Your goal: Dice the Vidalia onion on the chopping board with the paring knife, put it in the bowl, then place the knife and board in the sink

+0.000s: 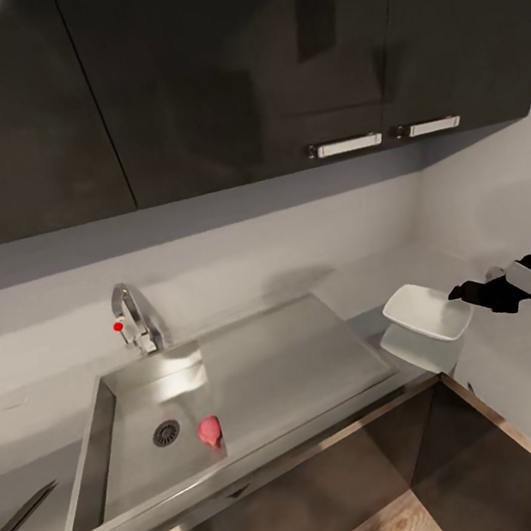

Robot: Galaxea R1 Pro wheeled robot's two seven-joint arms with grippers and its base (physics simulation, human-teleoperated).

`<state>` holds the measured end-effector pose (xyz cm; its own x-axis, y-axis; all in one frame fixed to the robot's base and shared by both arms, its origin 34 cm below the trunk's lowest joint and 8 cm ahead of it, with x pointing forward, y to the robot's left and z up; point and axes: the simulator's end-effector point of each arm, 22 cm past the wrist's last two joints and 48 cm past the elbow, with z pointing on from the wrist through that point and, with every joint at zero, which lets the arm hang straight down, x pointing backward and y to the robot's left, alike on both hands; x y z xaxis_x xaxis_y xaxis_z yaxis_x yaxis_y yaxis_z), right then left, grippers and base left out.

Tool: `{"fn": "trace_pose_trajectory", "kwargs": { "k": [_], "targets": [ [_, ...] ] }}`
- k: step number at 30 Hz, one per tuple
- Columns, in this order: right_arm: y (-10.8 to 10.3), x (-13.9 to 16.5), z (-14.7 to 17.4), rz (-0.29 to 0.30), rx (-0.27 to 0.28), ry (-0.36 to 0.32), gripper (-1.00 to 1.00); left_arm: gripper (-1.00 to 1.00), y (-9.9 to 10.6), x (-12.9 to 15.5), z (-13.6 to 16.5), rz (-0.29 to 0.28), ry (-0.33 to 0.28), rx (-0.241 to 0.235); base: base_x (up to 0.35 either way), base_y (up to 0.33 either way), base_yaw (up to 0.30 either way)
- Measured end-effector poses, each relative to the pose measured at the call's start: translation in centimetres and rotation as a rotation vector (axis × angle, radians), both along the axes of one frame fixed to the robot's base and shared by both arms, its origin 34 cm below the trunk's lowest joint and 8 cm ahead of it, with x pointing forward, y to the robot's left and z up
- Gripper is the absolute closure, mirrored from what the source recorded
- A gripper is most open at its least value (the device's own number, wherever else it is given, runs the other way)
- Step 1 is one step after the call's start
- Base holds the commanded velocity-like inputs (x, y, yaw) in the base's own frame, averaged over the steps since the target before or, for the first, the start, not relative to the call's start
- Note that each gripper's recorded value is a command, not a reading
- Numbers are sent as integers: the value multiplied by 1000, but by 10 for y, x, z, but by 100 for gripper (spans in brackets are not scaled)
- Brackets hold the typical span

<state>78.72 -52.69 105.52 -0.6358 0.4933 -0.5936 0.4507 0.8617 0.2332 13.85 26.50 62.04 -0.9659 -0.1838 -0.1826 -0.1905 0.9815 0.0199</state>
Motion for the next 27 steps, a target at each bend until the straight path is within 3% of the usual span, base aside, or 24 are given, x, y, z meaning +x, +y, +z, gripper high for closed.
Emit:
{"fn": "trace_pose_trajectory", "kwargs": {
  "k": [27],
  "targets": [
    [0,2,-29,0,0,42,-100,-100,-1,-17,-1,0,44,-2,0,0,0]
  ]
}}
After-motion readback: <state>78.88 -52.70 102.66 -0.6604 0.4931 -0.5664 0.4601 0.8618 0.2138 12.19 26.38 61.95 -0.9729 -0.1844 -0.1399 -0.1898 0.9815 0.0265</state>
